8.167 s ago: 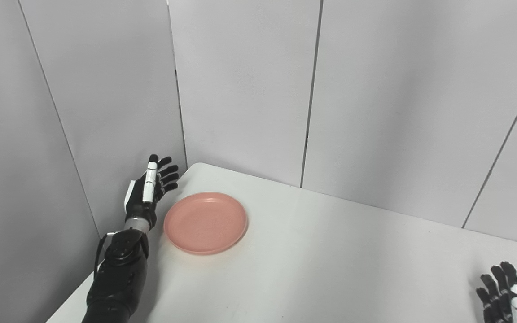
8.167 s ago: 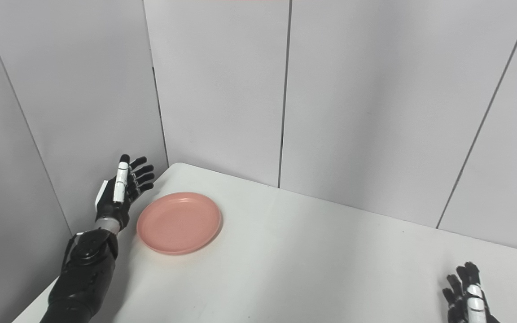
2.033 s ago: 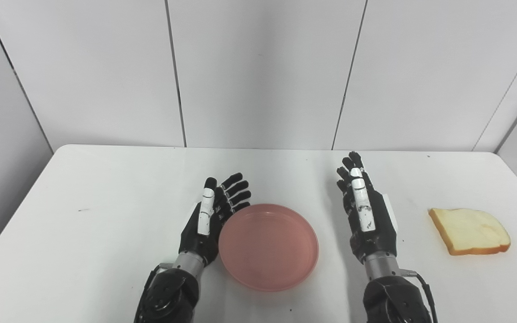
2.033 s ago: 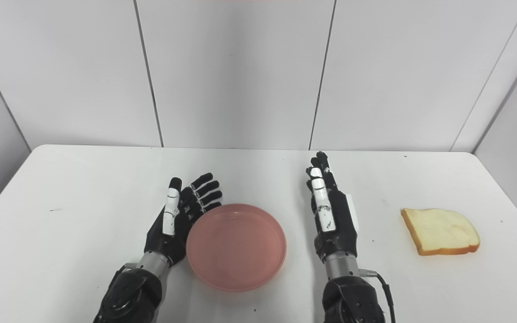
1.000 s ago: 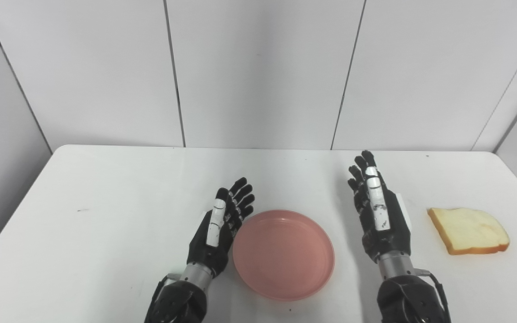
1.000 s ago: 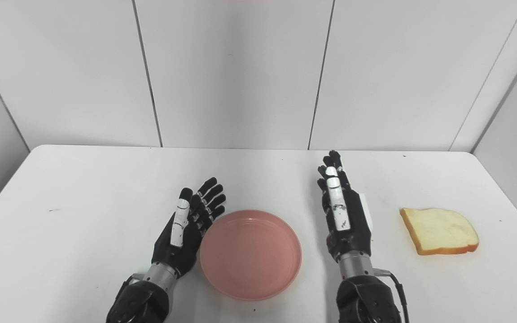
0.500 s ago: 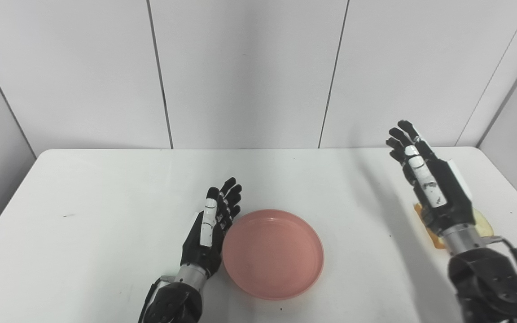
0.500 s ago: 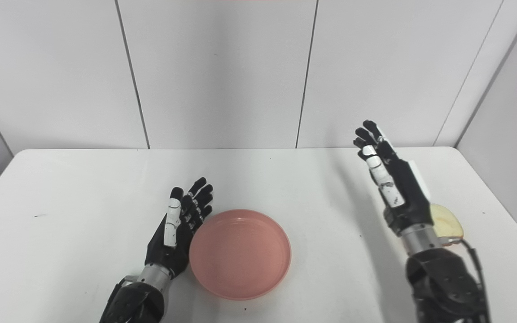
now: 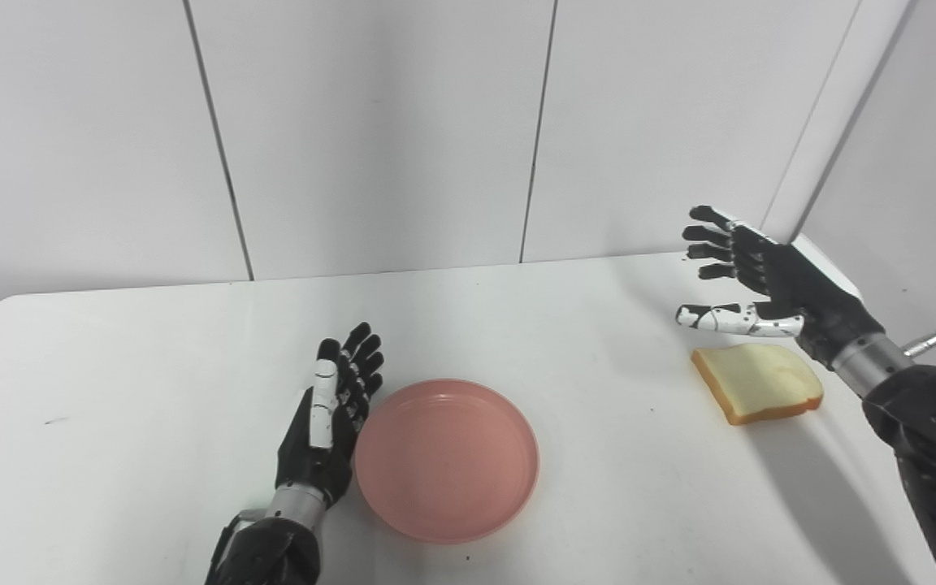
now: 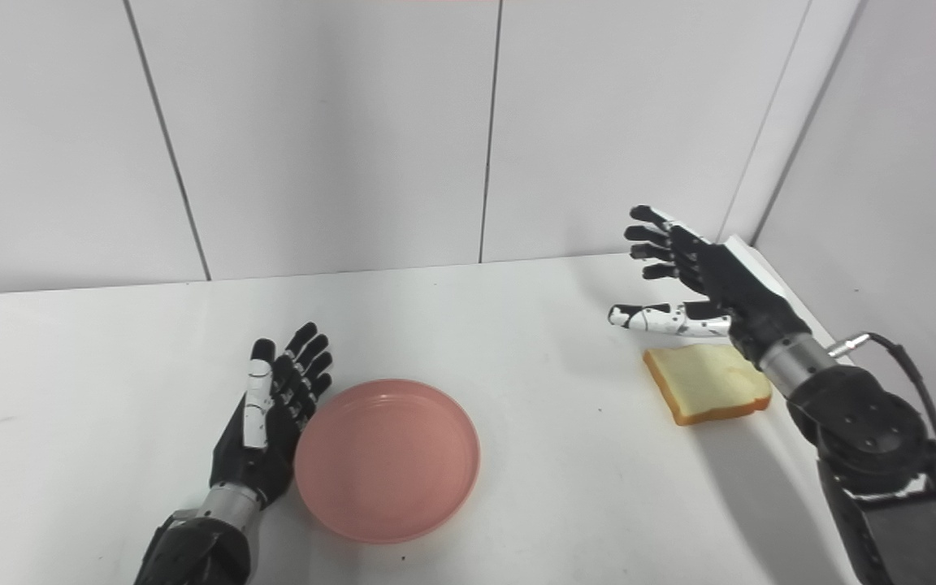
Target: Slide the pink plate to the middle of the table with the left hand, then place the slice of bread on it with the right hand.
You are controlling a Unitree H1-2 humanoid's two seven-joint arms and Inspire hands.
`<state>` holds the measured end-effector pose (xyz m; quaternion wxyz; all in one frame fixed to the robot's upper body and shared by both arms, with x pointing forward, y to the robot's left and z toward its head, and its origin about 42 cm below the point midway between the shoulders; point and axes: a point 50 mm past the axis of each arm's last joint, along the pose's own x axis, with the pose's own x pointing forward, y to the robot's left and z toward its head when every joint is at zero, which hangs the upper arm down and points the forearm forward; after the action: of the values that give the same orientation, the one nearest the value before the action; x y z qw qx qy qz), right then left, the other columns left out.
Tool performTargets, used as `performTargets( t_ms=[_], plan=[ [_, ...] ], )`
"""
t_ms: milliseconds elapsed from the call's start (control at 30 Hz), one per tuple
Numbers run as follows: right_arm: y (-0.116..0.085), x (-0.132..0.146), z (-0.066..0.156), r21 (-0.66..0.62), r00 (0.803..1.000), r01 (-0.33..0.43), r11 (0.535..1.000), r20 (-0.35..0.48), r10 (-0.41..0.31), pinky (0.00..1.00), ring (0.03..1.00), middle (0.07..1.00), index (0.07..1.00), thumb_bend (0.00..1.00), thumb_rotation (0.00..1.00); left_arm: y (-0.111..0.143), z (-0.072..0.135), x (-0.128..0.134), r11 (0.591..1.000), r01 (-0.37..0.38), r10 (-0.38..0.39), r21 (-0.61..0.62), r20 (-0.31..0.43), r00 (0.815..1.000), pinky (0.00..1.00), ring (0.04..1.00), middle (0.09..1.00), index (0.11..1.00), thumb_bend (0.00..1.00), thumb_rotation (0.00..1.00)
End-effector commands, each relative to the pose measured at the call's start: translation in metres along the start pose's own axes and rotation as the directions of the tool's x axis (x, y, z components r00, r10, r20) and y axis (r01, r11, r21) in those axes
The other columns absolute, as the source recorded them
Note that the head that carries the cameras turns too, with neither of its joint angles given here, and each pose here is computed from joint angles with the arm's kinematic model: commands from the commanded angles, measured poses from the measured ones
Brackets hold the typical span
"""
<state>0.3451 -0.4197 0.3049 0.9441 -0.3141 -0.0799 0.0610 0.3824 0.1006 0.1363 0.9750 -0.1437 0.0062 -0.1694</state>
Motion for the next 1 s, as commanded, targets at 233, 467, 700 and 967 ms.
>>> performTargets(
  t_ms=[233,467,700,967],
  plan=[
    [-0.057,0.004,0.018,-0.254,0.999,0.034,0.967,0.001,-0.035,0.87,0.893,0.882,0.908,0.86,0.25,0.008,0.019,0.004,1.000,0.009,-0.009,0.011,0.011,1.000,1.00,0.972,0.965,0.932,0.75,1.00],
    [-0.064,0.009,0.016,-0.351,0.999,-0.016,0.936,-0.050,-0.001,0.91,0.941,0.904,0.895,0.97,0.37,0.015,0.022,0.003,1.000,0.015,-0.015,0.011,0.012,1.000,1.00,0.989,0.975,0.941,0.75,1.00],
    [-0.067,0.011,0.019,-0.486,0.991,-0.122,0.865,-0.112,0.077,0.94,0.963,0.937,0.910,1.00,0.41,0.021,0.023,0.001,1.000,0.011,-0.012,0.016,0.021,1.000,1.00,0.977,0.971,0.934,0.74,1.00],
    [-0.059,0.019,0.015,-0.560,0.961,-0.267,0.784,-0.211,0.177,0.87,0.981,0.994,0.961,1.00,0.33,0.027,0.022,-0.001,1.000,0.026,-0.026,0.010,0.024,0.999,1.00,0.982,0.973,0.935,0.75,1.00]
  ],
)
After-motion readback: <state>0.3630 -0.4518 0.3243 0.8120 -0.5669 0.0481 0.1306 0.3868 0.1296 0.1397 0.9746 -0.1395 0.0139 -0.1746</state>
